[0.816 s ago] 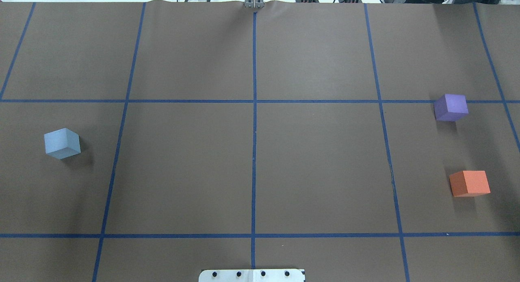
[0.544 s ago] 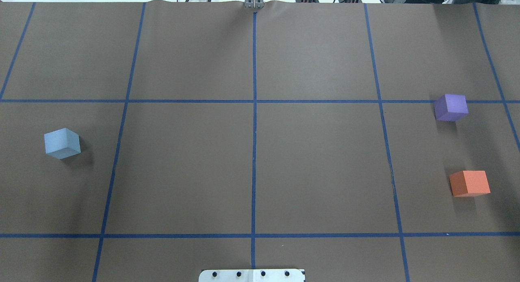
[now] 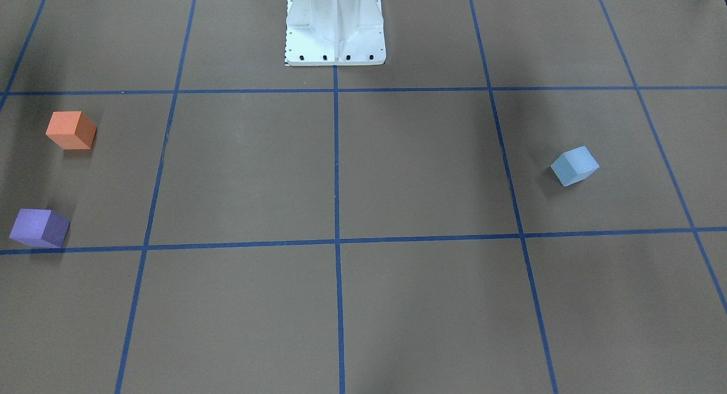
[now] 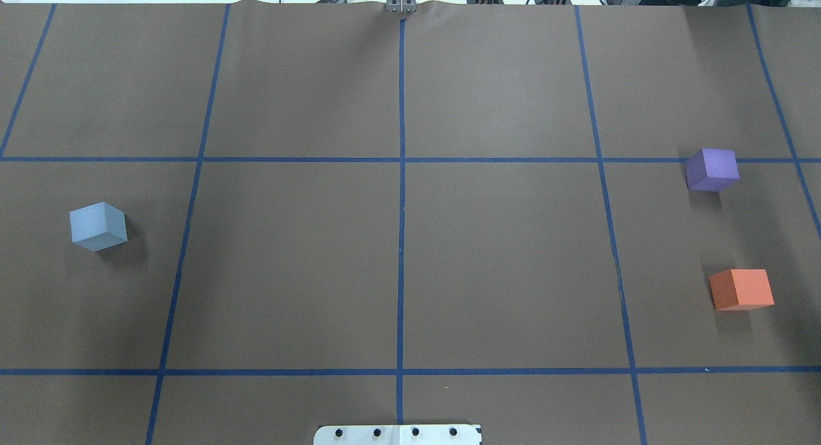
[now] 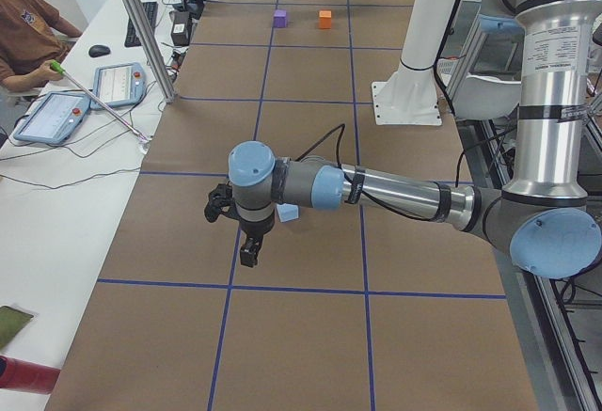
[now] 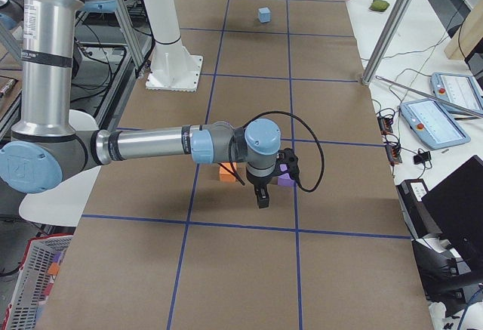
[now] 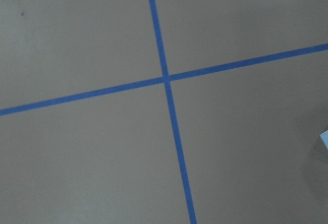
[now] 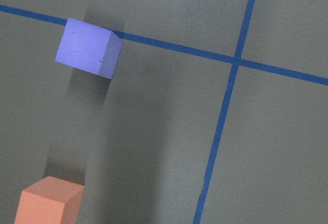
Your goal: Place blue block between orange and purple blocks
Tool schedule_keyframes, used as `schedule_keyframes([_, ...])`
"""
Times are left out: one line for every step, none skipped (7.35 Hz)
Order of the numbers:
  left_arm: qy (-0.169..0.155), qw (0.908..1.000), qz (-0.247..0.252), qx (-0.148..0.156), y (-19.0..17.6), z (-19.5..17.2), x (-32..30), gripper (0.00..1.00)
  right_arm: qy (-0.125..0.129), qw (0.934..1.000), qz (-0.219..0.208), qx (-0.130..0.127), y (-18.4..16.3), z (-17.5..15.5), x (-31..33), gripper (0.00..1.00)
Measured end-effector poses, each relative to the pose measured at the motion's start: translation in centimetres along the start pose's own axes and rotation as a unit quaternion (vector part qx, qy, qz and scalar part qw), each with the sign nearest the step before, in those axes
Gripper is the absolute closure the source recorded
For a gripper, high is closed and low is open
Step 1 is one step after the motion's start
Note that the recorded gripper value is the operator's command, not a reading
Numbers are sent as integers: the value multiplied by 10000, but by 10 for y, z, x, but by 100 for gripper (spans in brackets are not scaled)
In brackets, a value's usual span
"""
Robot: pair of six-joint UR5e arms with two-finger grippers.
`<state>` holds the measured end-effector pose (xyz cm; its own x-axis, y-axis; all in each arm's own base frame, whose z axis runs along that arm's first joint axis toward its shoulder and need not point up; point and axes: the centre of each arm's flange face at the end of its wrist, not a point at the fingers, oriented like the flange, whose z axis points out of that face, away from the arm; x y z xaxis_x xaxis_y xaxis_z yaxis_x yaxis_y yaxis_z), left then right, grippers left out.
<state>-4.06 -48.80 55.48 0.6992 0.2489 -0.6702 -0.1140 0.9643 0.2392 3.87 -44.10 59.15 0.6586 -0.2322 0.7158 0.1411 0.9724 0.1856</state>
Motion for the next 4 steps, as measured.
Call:
schedule_keyframes([149, 9998, -29, 110, -9, -8, 23, 0, -1, 10000, -7, 7, -1, -1, 0, 0])
schedule_keyframes([344, 9992, -173, 79, -18, -4, 49, 0, -1, 10000, -11, 10, -1, -1, -1, 0])
schedule_keyframes([445, 9978, -480, -76, -25, 12, 86, 0, -2, 10000, -14, 13, -2, -1, -1, 0])
schedule_keyframes([380, 9947, -947, -151, -29, 34, 122, 0, -2, 10000, -16, 15, -2, -1, -1, 0])
